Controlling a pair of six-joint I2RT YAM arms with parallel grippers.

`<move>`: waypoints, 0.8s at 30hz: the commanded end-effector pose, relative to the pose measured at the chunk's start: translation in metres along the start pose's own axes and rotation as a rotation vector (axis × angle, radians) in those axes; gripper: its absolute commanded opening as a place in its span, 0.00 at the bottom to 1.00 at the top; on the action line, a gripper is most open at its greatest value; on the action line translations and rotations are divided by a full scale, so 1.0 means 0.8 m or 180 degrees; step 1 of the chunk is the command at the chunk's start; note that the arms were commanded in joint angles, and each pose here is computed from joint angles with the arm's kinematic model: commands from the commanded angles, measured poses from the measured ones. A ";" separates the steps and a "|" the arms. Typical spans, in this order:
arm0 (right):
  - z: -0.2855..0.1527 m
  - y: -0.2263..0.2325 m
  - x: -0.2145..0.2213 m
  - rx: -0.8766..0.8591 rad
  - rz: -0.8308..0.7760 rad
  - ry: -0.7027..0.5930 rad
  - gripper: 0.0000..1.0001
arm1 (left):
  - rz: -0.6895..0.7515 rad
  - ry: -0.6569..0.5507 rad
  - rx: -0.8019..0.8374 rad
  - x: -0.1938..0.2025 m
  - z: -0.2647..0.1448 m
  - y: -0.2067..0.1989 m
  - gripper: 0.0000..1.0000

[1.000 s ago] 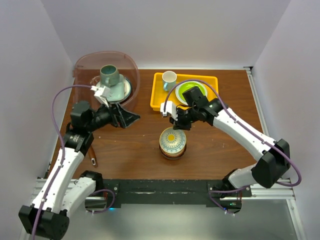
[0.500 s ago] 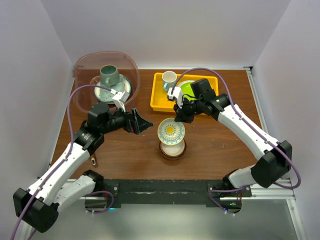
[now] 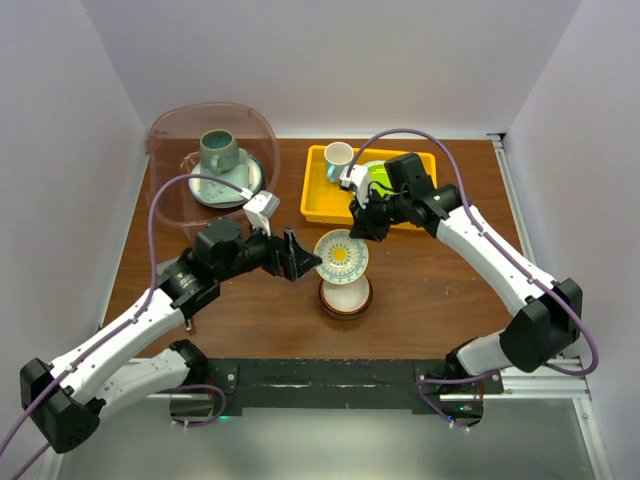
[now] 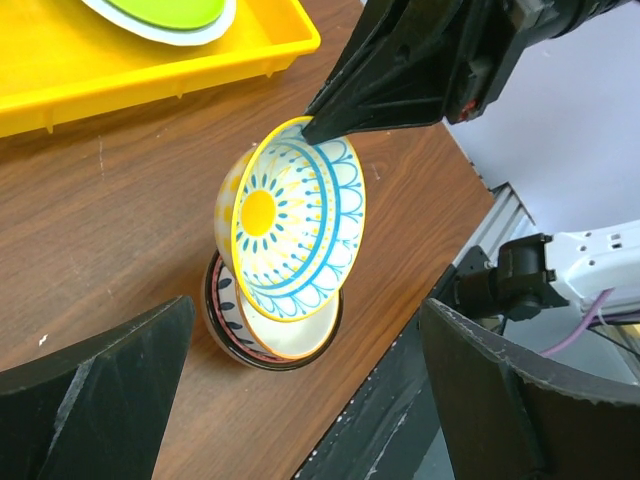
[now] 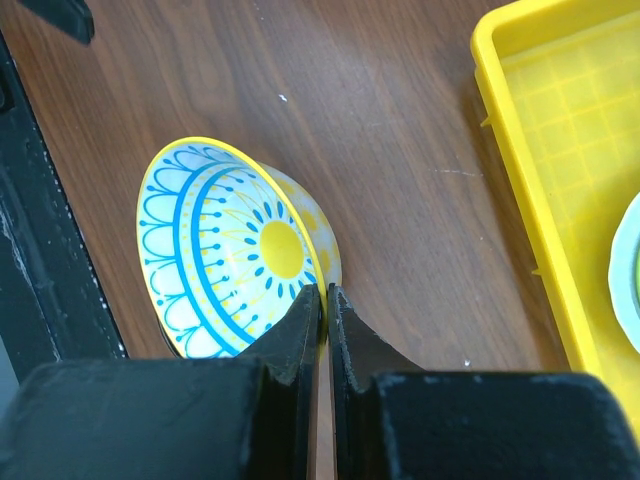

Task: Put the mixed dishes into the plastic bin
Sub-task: Pick up the bowl from the center of the board.

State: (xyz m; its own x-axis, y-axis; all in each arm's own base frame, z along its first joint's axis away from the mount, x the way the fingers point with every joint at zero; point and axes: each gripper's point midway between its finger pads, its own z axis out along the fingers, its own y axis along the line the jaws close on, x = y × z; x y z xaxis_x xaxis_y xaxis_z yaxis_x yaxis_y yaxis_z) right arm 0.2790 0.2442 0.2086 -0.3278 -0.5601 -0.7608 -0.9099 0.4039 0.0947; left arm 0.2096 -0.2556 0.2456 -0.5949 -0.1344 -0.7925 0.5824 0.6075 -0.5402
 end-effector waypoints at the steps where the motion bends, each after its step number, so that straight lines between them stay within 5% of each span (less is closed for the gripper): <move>1: -0.009 -0.004 -0.043 0.0014 -0.0042 -0.0336 0.00 | 0.0049 -0.0104 -0.0148 -0.012 0.009 -0.005 1.00; 24: -0.009 -0.012 -0.038 0.0024 0.0092 -0.0305 0.00 | 0.0337 0.0251 -0.0465 0.017 0.042 -0.021 0.99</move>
State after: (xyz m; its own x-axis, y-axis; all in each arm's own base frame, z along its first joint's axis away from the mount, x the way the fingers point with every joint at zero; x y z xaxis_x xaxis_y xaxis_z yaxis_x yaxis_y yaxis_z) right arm 0.2878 0.2415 0.2026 -0.3824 -0.5364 -0.7523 -0.8868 0.4418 0.1357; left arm 0.2035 -0.2903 0.2135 -0.6309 0.0094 -0.7758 0.5464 0.7153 -0.4357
